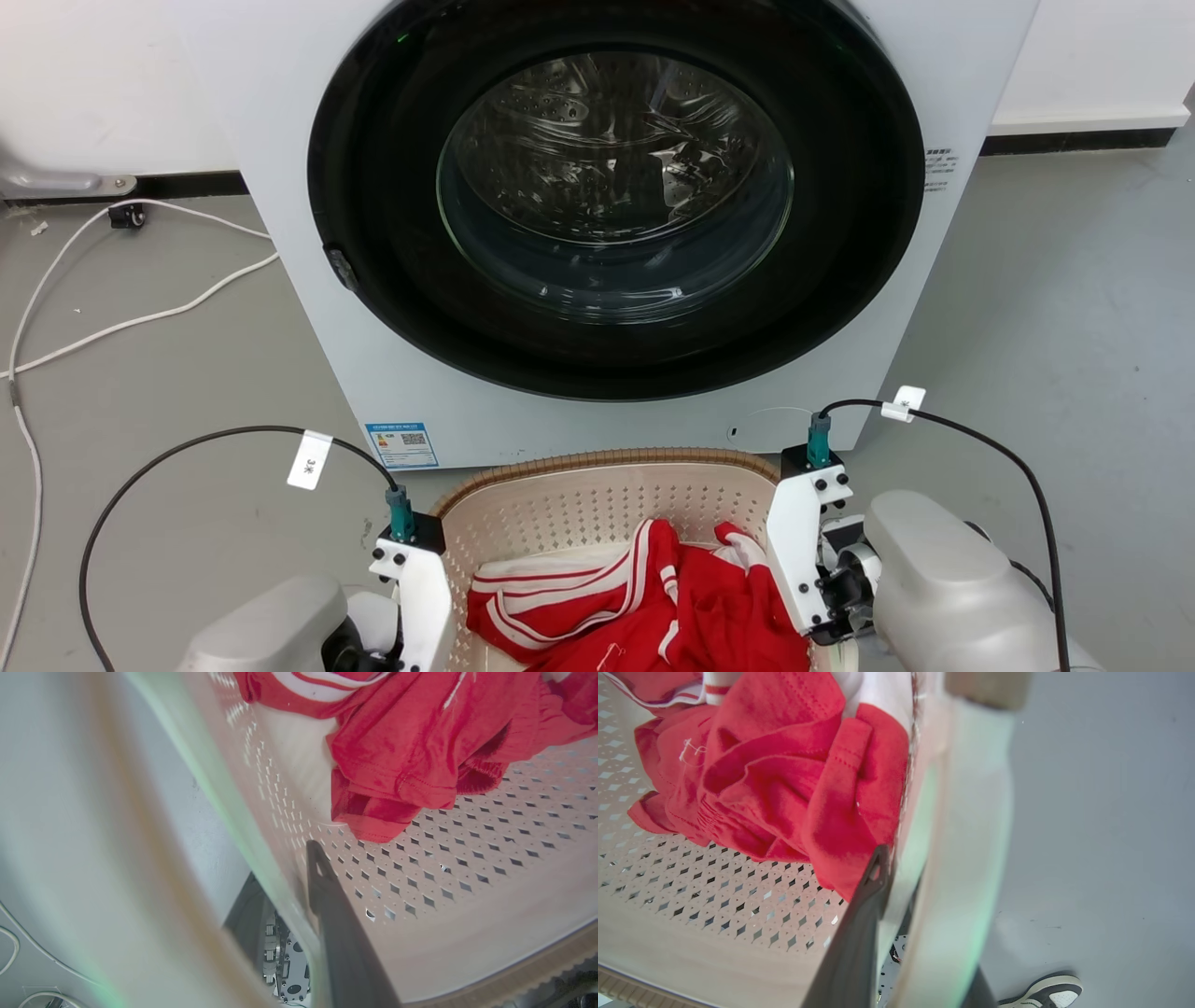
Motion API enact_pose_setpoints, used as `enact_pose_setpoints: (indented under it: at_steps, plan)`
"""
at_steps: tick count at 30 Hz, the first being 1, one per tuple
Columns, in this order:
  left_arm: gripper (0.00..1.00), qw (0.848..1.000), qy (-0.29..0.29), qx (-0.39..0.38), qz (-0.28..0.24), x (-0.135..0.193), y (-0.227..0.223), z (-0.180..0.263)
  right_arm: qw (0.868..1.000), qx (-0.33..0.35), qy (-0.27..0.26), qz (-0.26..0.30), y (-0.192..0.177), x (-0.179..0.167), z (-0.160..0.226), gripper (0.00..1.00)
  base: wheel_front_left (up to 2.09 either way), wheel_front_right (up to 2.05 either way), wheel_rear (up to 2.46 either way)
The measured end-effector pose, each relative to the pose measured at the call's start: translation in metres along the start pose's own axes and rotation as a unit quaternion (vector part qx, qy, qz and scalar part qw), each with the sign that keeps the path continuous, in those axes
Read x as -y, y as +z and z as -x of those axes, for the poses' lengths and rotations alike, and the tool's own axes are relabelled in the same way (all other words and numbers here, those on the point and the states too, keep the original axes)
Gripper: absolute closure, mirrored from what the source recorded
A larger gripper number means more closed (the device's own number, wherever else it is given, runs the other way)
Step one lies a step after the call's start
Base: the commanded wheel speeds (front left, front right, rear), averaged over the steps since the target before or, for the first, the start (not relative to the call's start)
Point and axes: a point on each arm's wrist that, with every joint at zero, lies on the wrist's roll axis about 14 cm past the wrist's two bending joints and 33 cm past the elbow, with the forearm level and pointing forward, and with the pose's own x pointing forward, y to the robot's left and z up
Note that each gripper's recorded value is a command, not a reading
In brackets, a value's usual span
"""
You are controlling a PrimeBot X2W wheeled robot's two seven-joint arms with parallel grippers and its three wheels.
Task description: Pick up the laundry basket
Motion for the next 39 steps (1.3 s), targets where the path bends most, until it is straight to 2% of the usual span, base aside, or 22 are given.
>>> enact_pose_setpoints:
  at_steps: [15, 39]
  plan:
    - [1.00, 1.000, -0.005, -0.007, 0.000, 0.002, 0.000, 0.003, 0.999, -0.028, 0.017, -0.011, -0.012, -0.006, -0.002, 1.00, 0.00, 0.00, 0.00]
    - [1.00, 1.000, -0.005, -0.016, -0.002, 0.002, -0.003, 0.007, 0.999, -0.029, 0.021, -0.014, -0.014, -0.008, -0.001, 1.00, 0.00, 0.00, 0.00]
